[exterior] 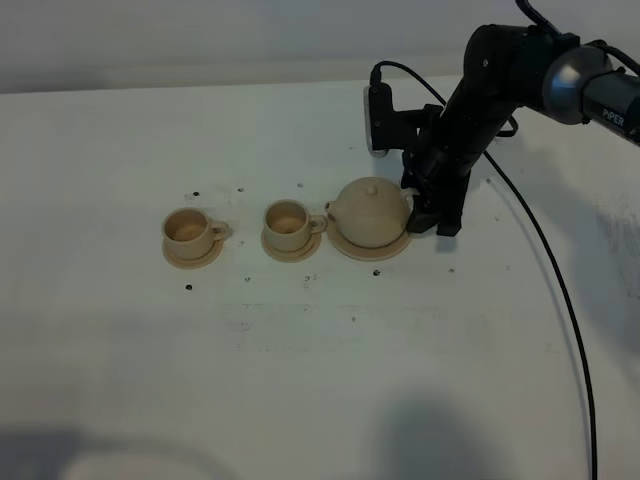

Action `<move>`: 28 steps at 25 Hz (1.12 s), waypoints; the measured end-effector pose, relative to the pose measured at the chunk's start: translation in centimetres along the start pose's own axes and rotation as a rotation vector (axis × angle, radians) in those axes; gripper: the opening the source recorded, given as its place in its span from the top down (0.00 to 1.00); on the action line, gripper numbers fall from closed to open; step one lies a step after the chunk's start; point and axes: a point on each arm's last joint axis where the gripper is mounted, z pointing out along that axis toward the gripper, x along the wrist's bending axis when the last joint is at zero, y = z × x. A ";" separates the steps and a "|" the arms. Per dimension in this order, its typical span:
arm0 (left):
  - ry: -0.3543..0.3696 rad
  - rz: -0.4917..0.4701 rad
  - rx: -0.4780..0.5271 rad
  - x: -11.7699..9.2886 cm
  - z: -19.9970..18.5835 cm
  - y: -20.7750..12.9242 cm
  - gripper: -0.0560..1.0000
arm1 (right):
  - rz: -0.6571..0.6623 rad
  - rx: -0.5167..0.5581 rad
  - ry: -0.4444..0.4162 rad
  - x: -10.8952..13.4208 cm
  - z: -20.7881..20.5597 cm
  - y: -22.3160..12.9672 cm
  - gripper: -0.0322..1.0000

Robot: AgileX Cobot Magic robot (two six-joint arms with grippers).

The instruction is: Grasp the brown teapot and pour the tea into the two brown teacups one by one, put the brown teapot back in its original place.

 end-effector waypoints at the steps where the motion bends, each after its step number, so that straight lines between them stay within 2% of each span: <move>1: 0.000 0.000 0.000 0.0 0.0 0.0 0.50 | 0.012 0.001 0.002 0.0 0.0 -0.1 0.40; 15: 0.000 0.000 0.000 0.0 0.0 0.0 0.50 | 0.198 0.060 0.093 0.9 -0.4 -0.5 0.40; 24: 0.000 -0.001 0.000 0.0 0.0 0.0 0.50 | 0.206 0.059 0.087 0.9 -0.9 -0.4 0.40; 28: 0.000 -0.001 0.000 0.0 0.0 0.0 0.50 | 0.164 0.046 0.036 0.4 -0.9 -0.4 0.40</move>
